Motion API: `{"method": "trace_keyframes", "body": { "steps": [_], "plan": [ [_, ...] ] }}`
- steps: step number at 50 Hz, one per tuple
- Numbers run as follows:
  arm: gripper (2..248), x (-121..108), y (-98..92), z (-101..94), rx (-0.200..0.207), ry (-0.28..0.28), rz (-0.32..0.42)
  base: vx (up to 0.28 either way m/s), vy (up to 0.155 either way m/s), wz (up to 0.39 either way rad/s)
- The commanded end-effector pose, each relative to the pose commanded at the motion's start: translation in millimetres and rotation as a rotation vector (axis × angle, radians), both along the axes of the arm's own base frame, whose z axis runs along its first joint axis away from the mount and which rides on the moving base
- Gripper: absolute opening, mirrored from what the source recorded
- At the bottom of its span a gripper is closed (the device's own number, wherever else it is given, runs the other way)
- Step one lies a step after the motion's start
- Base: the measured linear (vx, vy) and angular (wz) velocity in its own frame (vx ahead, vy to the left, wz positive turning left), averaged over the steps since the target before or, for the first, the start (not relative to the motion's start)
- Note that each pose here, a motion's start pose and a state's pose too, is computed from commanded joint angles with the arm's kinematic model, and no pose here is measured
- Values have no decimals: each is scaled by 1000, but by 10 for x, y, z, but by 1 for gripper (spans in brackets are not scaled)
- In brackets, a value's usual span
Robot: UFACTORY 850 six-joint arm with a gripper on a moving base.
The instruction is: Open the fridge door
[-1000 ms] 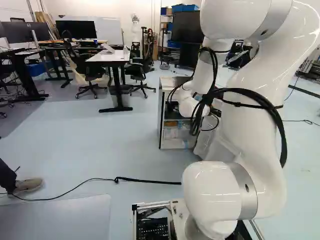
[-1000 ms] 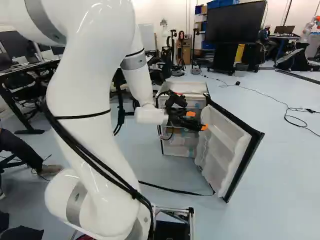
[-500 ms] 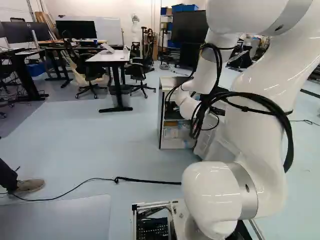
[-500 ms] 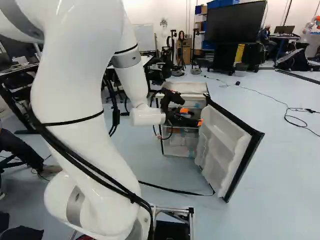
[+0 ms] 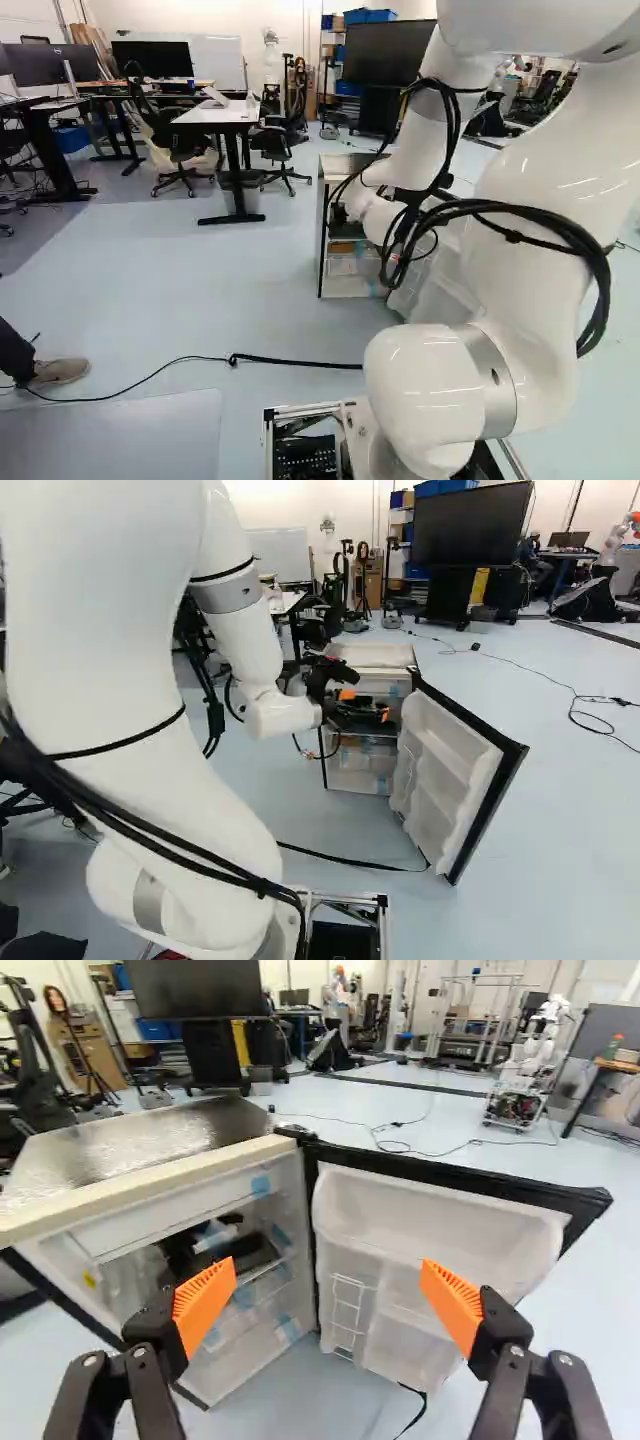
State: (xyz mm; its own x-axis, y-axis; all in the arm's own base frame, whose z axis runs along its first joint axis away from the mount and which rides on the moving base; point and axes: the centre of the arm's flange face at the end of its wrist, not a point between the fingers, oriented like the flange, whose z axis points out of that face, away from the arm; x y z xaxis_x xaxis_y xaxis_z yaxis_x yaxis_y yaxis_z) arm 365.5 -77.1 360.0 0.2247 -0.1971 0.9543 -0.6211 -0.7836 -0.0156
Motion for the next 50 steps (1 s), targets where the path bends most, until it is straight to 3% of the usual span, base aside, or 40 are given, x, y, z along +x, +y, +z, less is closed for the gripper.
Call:
{"method": "trace_keyframes", "body": {
  "steps": [21,50],
  "plan": [
    [247,-285,282,85,8,-6,239,0,0,0],
    [247,-632,561,100,6,8,479,0,0,0]
  ]
}}
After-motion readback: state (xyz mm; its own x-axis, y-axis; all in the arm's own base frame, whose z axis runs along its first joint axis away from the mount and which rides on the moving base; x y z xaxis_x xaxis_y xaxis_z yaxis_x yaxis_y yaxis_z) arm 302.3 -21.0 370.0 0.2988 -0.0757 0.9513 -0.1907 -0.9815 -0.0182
